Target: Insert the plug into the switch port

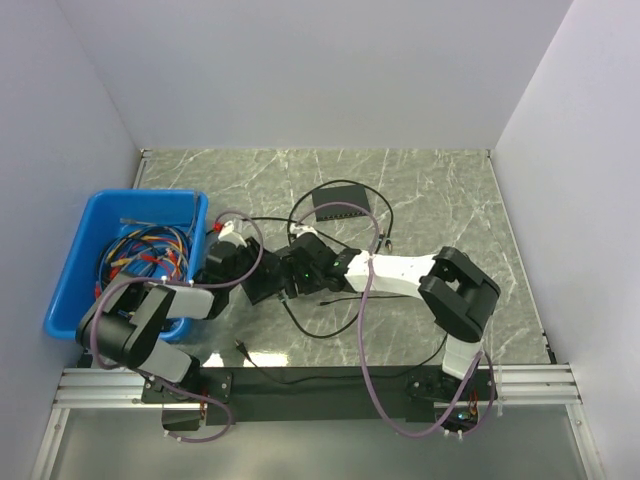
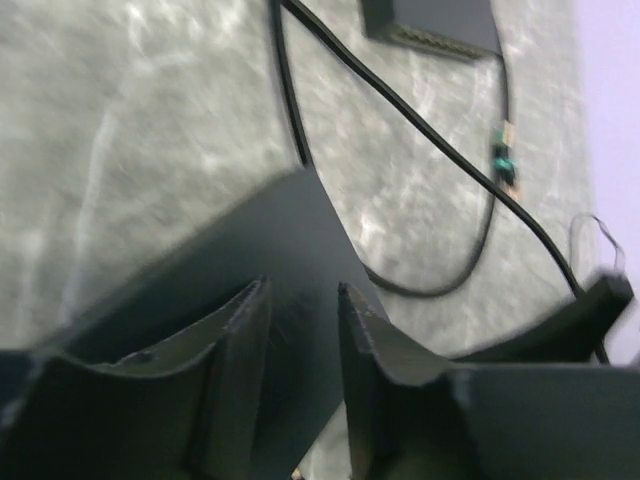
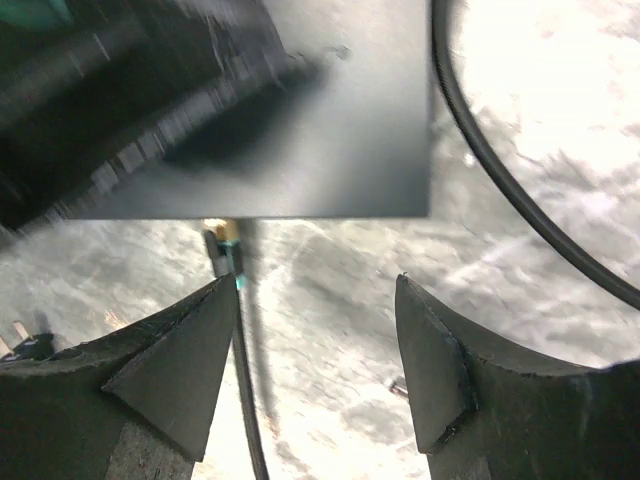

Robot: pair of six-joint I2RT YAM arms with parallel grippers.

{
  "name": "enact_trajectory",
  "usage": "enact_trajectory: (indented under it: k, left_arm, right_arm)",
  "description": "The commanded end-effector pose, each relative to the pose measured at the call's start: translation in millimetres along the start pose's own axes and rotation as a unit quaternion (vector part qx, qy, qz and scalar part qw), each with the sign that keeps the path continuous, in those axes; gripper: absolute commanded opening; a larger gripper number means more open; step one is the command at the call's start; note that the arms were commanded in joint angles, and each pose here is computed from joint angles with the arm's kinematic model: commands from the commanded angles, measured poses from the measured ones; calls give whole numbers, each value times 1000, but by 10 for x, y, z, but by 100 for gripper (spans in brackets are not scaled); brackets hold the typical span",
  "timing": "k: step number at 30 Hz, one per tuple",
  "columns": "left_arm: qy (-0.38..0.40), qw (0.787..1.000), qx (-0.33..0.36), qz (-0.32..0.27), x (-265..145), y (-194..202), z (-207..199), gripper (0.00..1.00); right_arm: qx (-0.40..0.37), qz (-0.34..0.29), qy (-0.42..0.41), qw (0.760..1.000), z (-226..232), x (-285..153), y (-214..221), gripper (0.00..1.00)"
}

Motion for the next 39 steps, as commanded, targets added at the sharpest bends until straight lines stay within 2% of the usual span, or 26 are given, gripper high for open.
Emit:
enact_trajectory:
  k: [1,3,5,8,11,14,19,23,28,34,39]
  left_arm:
    - [-91,995,23,16,37,-116,88,42]
    - [-115,993,34,4,77,-267,62,50]
    - [-170,985,39,5,81,-319,167,57]
    - [-213,976,35,8,126,-421,275,59]
    - [-223,974,20,23,186,-439,353,58]
    - [-221,974,10,41,256,-402,368,57]
    - [-161,984,-16,75,295,-219,335,56]
    - [-130,986,-43,92,224,-36,324,55]
    - [-128,984,-41,118,66,156,318,54]
    - [-133,982,-46,123,-154,241,250,54]
    - [-145,982,-53,105,-257,165,141,54]
  right_arm:
    - [21,-39,-32,999,55,-143,-140,72]
    - [23,-39,-31,998,35,-155,-150,72]
    - [25,-37,-28,999,9,-143,-153,72]
    - [31,-35,-18,999,-41,-85,-166,71]
    - [29,-34,3,999,-68,-8,-183,71]
    - [24,-30,29,999,-89,97,-195,70]
    - [18,-34,50,998,-28,235,-295,70]
    - [11,-40,68,997,16,349,-387,69]
    - [1,-52,68,996,146,407,-564,69]
    - [-17,-53,48,997,248,499,-654,70]
    - [-44,-48,19,998,332,551,-666,69]
Point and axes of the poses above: each gripper's point midway between its finger pads, its own x axis out along the fingers, its own z axis along the line the jaws close on, y = z × x, the point moved 9 cm from there along -x, back along the fingers, and after that the axes turned 11 degrees about x, right-handed, at the moved point
